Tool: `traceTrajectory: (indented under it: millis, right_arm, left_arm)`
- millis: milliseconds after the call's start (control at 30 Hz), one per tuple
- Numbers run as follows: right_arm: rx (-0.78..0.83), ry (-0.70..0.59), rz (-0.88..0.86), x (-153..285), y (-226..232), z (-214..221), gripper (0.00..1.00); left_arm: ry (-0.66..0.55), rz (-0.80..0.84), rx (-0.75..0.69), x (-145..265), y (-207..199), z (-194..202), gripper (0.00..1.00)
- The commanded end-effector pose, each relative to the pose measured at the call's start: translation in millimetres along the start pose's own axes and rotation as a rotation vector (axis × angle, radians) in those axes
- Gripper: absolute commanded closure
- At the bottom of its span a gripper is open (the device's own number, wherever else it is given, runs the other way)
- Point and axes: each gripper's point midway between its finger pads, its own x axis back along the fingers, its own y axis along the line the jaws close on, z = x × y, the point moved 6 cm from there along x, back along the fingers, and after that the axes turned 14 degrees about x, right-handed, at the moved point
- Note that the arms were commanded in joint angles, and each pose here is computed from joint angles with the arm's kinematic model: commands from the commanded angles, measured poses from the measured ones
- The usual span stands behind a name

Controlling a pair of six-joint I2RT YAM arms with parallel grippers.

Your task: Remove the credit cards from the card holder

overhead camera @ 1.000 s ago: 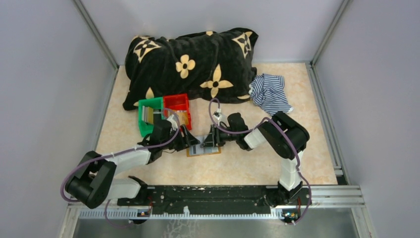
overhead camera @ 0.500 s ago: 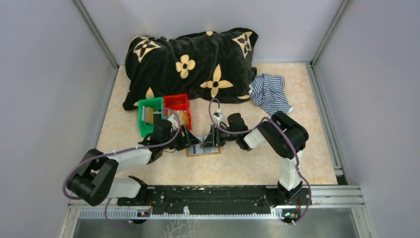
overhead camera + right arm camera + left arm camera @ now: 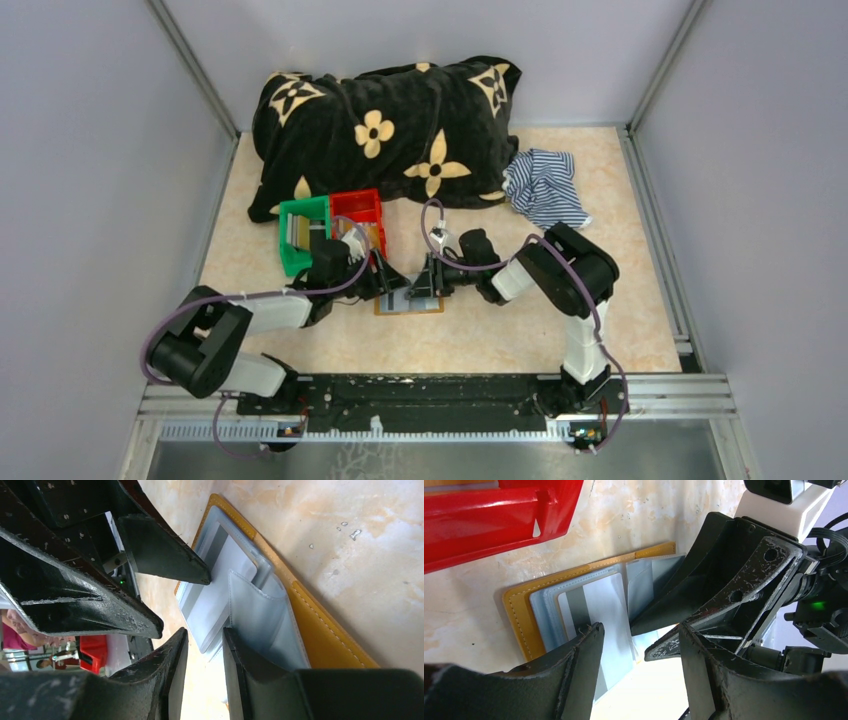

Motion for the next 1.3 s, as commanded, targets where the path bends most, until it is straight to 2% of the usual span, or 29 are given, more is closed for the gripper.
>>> traceTrajectory:
  millis: [0, 267, 433, 667, 867, 1267]
  right_arm:
    - [-0.005, -0.017, -0.045, -7, 5, 1, 0.67]
    - [-0.006, -0.036, -0.075, -8, 9, -4, 0.67]
    - [-0.027, -0.020, -0.056, -12, 0, 4, 0.66]
    - [-0.054, -0.002, -0.046, -15, -7, 12, 0.66]
    - [-0.047, -0.002, -0.036, -14, -6, 10, 0.66]
    - [-0.045, 0.004, -0.026, -12, -7, 11, 0.66]
  left_arm:
    - [0.060, -0.150, 0.040, 3, 40, 19, 0.35]
    - [0.059, -0.136, 0.039, 3, 43, 22, 0.36]
    - [0.053, -0.099, 0.009, 5, 31, 16, 0.37]
    - [-0.070, -0.011, -0.075, 27, 0, -1, 0.36]
    - [-0.114, -0.065, -0.076, 36, 14, 0, 0.36]
    - [-0.087, -0.077, -0.039, 33, 34, 12, 0.37]
